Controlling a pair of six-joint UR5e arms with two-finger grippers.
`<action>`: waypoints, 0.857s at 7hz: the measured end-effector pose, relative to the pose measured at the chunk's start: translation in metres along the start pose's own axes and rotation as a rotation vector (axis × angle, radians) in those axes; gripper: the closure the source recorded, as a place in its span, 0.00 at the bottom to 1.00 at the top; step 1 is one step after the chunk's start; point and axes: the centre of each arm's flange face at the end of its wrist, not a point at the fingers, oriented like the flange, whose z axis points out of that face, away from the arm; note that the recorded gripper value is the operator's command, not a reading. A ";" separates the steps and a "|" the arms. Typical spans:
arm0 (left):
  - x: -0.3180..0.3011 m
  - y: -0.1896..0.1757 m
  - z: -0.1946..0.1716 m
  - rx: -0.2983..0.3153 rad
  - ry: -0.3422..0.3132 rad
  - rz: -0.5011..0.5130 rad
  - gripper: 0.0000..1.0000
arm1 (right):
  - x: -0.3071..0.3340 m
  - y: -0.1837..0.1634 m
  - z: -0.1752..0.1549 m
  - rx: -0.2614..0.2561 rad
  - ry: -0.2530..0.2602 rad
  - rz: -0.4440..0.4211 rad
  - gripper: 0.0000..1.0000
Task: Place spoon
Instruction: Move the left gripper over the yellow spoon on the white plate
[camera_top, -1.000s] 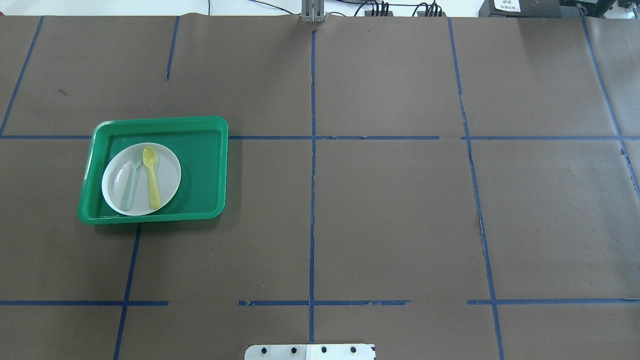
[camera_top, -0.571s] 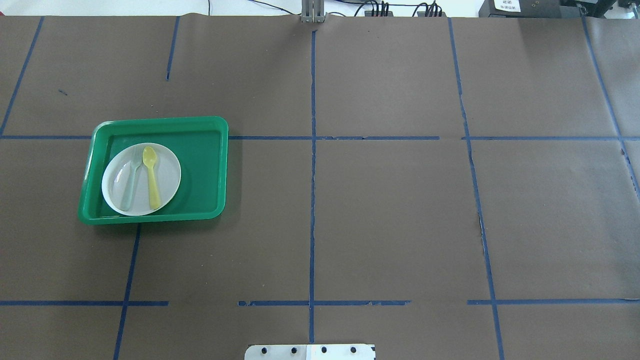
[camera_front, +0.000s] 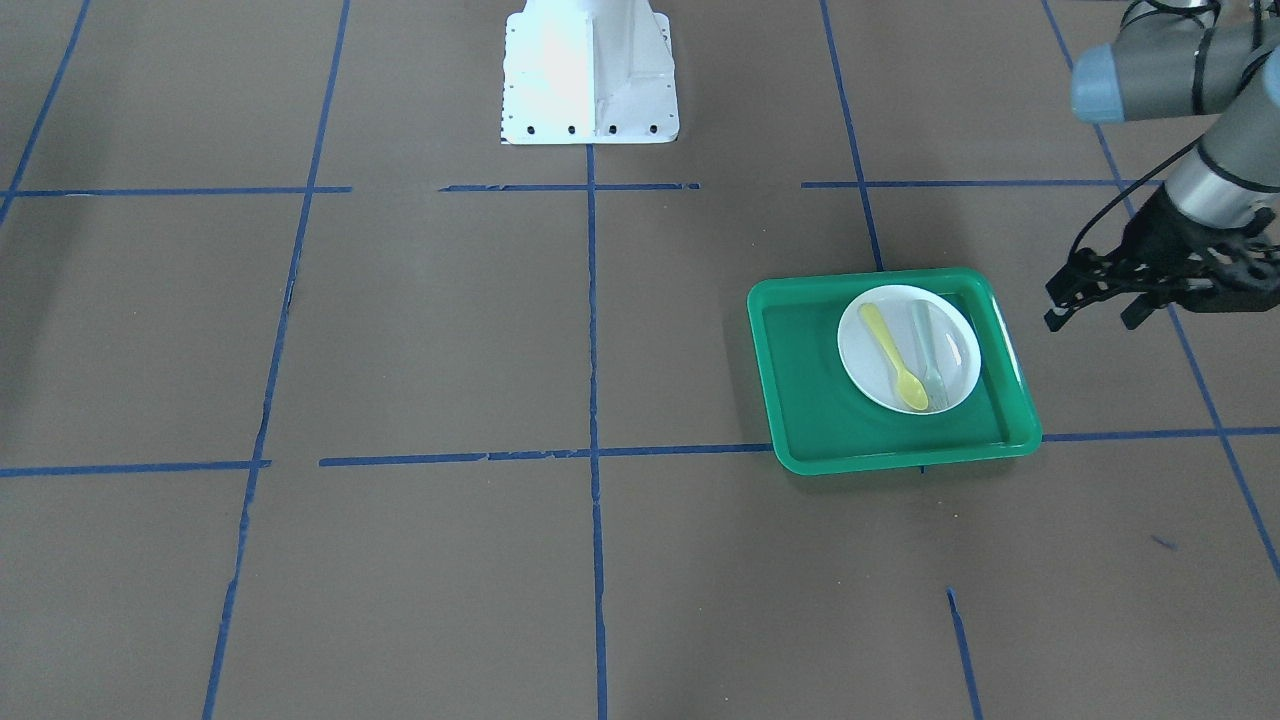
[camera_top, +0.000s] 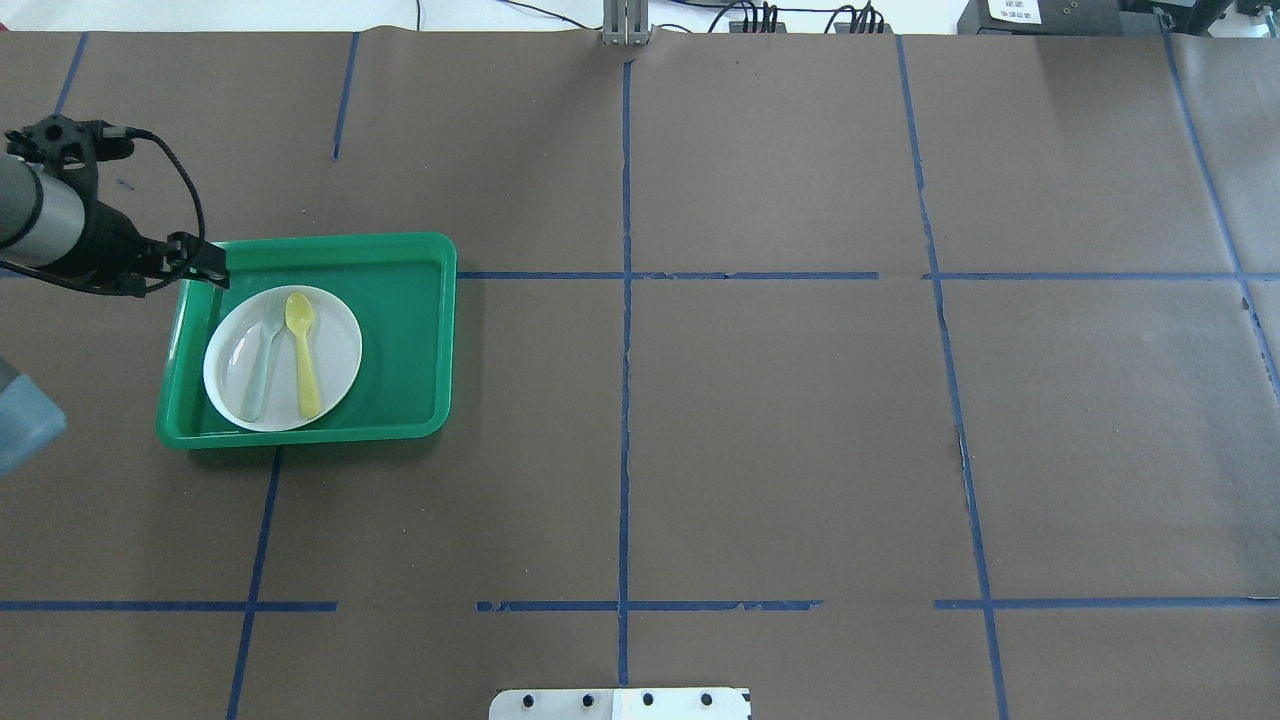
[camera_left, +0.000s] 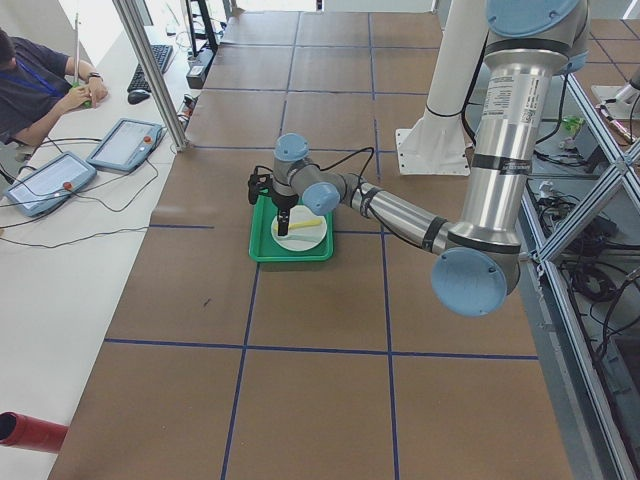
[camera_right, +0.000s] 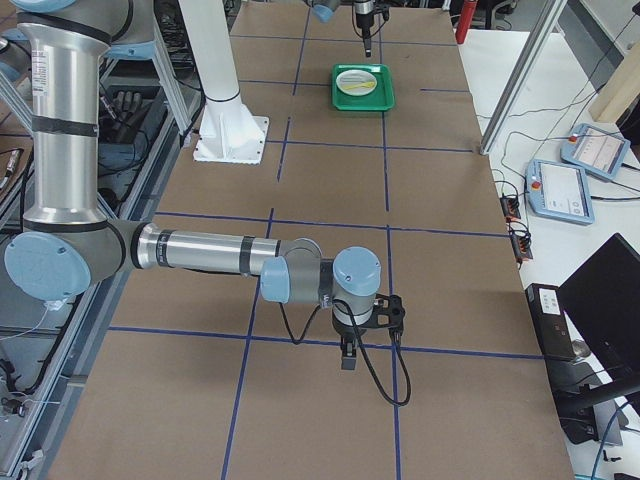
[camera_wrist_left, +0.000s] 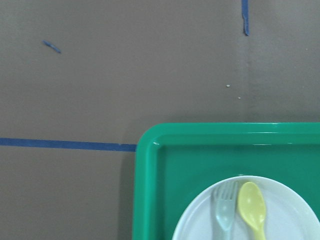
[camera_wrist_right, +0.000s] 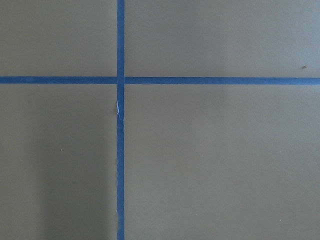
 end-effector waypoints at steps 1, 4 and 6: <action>0.019 0.010 0.021 -0.017 -0.012 -0.014 0.00 | 0.000 0.000 0.000 0.000 0.000 0.000 0.00; 0.048 0.033 0.057 -0.040 -0.037 -0.023 0.00 | 0.000 -0.001 0.000 0.001 0.000 -0.001 0.00; 0.061 0.037 0.071 -0.047 -0.045 -0.025 0.28 | 0.000 0.000 0.000 0.000 0.000 0.000 0.00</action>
